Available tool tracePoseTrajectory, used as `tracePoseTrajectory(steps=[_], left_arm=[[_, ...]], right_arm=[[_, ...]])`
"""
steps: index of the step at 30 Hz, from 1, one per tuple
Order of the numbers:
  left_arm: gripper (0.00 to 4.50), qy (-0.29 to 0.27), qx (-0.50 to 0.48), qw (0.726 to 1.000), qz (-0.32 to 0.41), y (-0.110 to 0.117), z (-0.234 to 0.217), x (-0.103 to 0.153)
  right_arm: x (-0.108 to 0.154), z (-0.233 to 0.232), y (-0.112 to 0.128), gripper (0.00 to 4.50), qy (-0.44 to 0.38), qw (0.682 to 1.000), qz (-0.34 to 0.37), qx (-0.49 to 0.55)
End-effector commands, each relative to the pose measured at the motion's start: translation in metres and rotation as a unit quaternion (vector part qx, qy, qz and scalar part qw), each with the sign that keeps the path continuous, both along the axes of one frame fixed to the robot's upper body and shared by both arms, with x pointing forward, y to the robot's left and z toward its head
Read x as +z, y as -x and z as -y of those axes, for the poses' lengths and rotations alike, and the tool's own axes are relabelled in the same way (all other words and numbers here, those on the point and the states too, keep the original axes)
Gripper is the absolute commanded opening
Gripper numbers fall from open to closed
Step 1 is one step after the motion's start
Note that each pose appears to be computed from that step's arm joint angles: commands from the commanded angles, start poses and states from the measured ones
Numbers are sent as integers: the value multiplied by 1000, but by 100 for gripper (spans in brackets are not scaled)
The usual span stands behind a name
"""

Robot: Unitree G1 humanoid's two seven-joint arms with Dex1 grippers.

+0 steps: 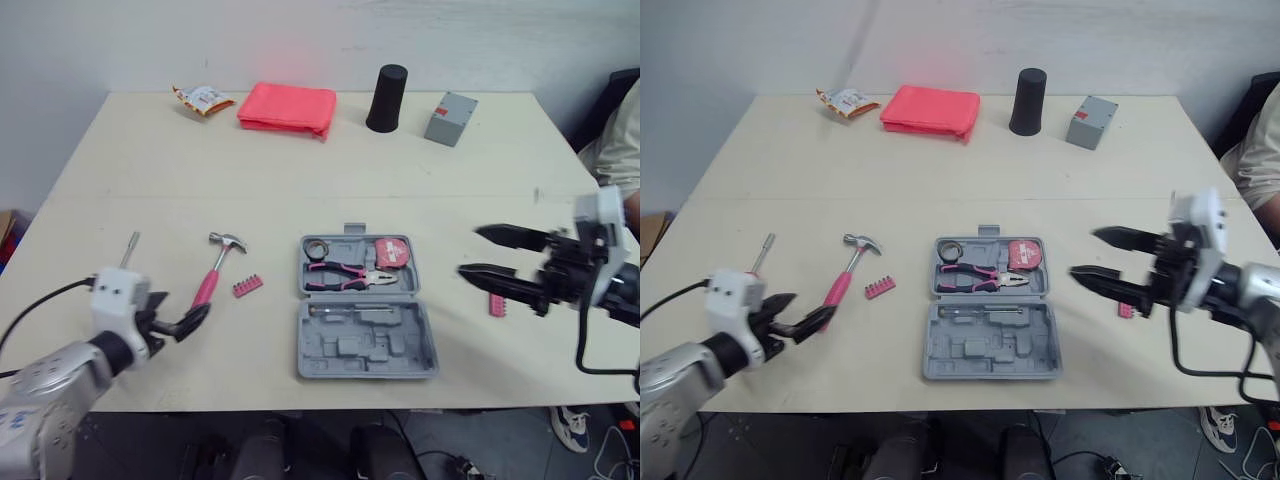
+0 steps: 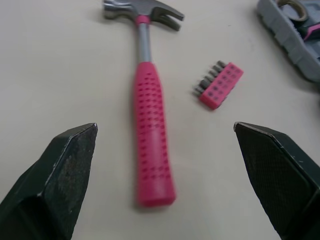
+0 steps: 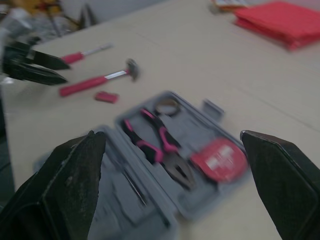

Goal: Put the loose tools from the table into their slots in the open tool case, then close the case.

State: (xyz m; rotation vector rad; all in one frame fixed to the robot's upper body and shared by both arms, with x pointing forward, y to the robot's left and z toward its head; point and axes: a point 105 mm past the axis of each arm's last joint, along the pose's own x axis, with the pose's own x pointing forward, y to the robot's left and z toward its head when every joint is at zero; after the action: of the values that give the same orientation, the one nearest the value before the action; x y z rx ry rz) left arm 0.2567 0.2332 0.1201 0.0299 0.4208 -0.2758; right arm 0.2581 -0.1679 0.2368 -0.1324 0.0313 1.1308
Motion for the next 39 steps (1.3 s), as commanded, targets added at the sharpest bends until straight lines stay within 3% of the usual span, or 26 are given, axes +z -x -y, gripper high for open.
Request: tracePoseTrajectory(steps=[1, 5, 13, 16, 22, 24, 27, 30, 33, 39], left_arm=[[445, -35, 19, 999, -19, -7, -5, -9], [445, -31, 13, 999, -13, -22, -4, -8], [445, -20, 6, 1000, -21, -41, 4, -15], [368, -14, -14, 999, -27, -39, 14, -22], [115, -16, -16, 1000, -18, -45, 14, -22], [60, -17, -19, 1000, 8, -48, 7, -4], [58, -47, -79, 993, 73, -53, 12, 35], [58, -73, -198, 971, 115, -51, 45, 62], [58, -85, -333, 931, 121, -41, 87, 72], [58, -115, -532, 837, 53, -17, 152, 55]], right_arm=[[4, -33, 9, 450, -3, 998, 7, 69], [13, -66, 19, 450, 2, 990, 32, 141], [17, -74, 10, 450, -2, 989, 59, 135], [14, -74, 9, 450, -2, 990, 59, 131], [12, -72, 8, 450, -1, 990, 62, 124], [10, -70, 9, 450, 6, 990, 61, 124], [6, -66, 11, 450, 13, 991, 54, 123], [-3, -57, 13, 450, 28, 992, 35, 114], [-11, -45, 16, 450, 49, 993, 16, 105], [-22, -4, 21, 450, 106, 993, -23, 45]])
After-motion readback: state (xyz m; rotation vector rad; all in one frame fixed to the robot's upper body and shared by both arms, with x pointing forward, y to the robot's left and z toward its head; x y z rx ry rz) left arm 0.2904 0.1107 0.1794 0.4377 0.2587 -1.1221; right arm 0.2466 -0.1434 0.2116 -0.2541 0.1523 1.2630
